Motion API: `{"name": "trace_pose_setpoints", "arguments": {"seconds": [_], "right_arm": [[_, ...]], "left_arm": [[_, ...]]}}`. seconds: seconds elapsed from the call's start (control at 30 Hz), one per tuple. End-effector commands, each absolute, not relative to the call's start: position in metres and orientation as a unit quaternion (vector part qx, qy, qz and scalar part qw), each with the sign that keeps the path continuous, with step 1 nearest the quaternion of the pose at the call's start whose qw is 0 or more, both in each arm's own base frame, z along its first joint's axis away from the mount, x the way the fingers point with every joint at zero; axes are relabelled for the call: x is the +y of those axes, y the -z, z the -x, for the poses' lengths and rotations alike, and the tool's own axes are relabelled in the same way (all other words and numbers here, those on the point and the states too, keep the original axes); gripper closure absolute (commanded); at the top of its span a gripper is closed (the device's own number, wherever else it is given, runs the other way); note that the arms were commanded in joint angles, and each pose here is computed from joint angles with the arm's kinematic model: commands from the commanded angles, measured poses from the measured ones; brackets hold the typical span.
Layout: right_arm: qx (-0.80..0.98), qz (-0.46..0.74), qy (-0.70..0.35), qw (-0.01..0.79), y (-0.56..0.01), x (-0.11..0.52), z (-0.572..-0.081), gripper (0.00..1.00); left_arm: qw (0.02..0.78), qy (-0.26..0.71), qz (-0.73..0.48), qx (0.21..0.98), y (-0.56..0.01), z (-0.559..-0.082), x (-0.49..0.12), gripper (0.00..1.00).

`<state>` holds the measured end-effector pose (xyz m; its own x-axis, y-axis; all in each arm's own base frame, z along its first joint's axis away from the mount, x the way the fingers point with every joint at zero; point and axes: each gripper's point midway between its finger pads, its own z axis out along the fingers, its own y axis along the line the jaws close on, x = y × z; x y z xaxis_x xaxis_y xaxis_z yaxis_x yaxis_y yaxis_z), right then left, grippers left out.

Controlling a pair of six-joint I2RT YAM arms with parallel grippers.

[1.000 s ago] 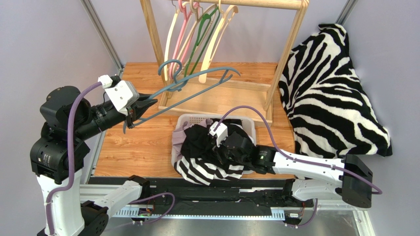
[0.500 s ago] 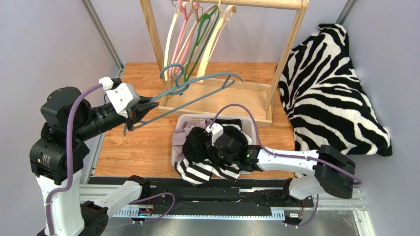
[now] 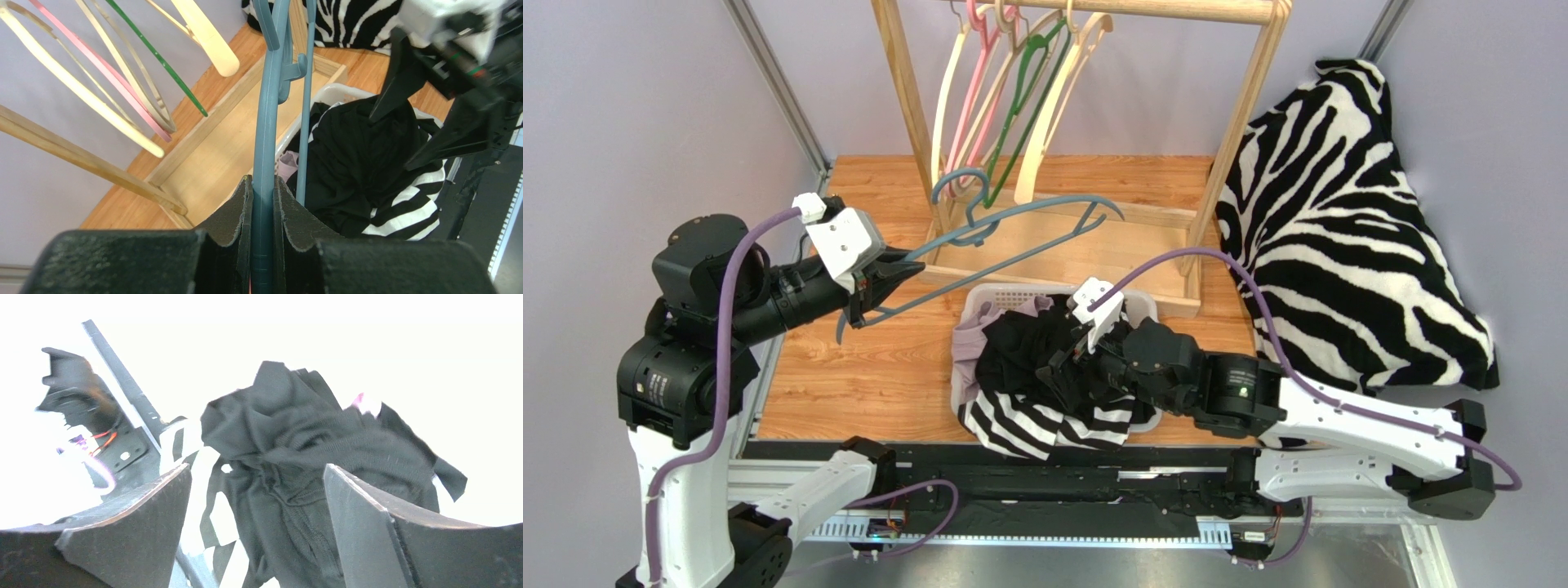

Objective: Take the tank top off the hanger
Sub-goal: Place the tank top in the bin, then place the hanger at the clothesline.

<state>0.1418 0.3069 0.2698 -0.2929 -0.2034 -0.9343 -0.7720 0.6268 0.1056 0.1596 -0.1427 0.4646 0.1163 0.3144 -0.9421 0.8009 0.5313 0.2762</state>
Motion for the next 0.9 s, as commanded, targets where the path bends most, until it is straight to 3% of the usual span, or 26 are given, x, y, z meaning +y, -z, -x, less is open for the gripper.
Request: {"name": "trace_pose_setpoints", "arguments": {"seconds": [0.0, 0.2, 0.33, 0.4, 0.57, 0.67, 0.87], "right_arm": [[0.703, 0.389, -0.242, 0.543, -0.329, 0.293, -0.134, 0.15], [0.623, 0.437, -0.264, 0.593, -0.429, 0.286, -0.109, 0.09], [0.593, 0.452, -0.252, 0.617, -0.463, 0.281, -0.111, 0.06], [0.578, 0.443, -0.251, 0.638, -0.486, 0.274, -0.113, 0.0], [0.575, 0.398, -0.273, 0.66, -0.522, 0.257, -0.125, 0.0], [0.588, 0.377, -0.299, 0.65, -0.526, 0.252, -0.138, 0.0], [0.619, 0.406, -0.389, 0.548, -0.51, 0.266, -0.159, 0.0]], "left_arm": [[0.604, 0.197, -0.439, 0.635, -0.461, -0.164, -0.142, 1.0], [0.568, 0.219, -0.482, 0.63, -0.438, -0.153, -0.15, 1.0], [0.538, 0.261, -0.514, 0.615, -0.427, -0.132, -0.158, 1.0], [0.52, 0.274, -0.524, 0.616, -0.419, -0.125, -0.16, 1.0], [0.498, 0.306, -0.546, 0.6, -0.409, -0.11, -0.165, 1.0], [0.503, 0.313, -0.571, 0.569, -0.407, -0.098, -0.167, 1.0], [0.513, 0.303, -0.595, 0.54, -0.411, -0.087, -0.165, 1.0]]}}
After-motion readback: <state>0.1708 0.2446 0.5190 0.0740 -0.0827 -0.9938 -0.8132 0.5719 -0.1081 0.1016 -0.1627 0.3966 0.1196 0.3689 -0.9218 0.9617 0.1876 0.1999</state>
